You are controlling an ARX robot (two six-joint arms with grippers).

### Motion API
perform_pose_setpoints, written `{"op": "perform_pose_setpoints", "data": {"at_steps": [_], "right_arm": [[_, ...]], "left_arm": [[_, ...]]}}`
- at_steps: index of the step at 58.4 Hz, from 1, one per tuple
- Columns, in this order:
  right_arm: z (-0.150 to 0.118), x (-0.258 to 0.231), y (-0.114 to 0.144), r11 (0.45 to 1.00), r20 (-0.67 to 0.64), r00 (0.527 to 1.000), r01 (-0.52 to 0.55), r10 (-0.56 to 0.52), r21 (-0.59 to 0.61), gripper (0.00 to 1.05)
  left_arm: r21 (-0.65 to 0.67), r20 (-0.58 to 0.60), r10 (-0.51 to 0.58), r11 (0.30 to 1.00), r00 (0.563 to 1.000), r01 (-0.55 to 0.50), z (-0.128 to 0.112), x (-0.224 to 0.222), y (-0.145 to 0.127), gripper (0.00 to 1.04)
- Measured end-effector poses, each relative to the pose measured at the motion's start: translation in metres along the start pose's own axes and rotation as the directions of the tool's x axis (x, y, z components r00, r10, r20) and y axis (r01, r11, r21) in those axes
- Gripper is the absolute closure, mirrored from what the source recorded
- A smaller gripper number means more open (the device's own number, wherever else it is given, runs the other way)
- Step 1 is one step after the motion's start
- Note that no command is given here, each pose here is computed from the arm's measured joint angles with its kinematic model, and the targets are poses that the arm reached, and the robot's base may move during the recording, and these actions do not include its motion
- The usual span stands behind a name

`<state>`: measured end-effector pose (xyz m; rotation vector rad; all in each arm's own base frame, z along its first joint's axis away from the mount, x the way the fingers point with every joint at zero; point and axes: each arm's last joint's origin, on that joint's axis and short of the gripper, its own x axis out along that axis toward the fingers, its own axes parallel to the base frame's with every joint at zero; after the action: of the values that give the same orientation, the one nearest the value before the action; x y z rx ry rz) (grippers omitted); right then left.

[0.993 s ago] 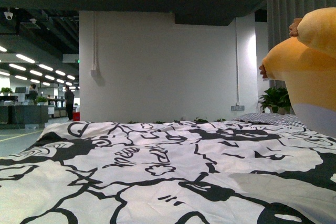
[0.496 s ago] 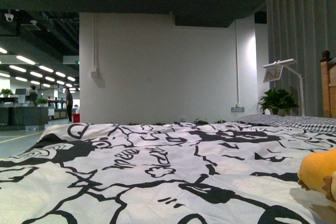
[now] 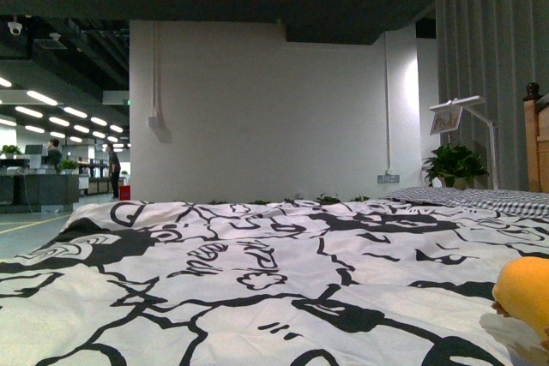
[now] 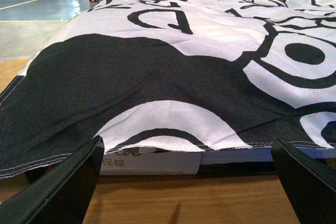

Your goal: Put away toys

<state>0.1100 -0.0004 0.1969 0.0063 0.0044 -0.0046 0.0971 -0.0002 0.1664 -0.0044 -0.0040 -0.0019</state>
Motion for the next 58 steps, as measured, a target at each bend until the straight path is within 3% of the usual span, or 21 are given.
{"op": "perform_pose_setpoints", "data": {"at_steps": [58], "right_arm": [[-0.029,-0.013,0.0,1.0,0.012,1.0,0.0,0.0,0.0,0.98]], "left_arm": [[0.0,0.0,0.0,1.0,1.0,0.0,0.0,0.0,0.0,0.06]]}}
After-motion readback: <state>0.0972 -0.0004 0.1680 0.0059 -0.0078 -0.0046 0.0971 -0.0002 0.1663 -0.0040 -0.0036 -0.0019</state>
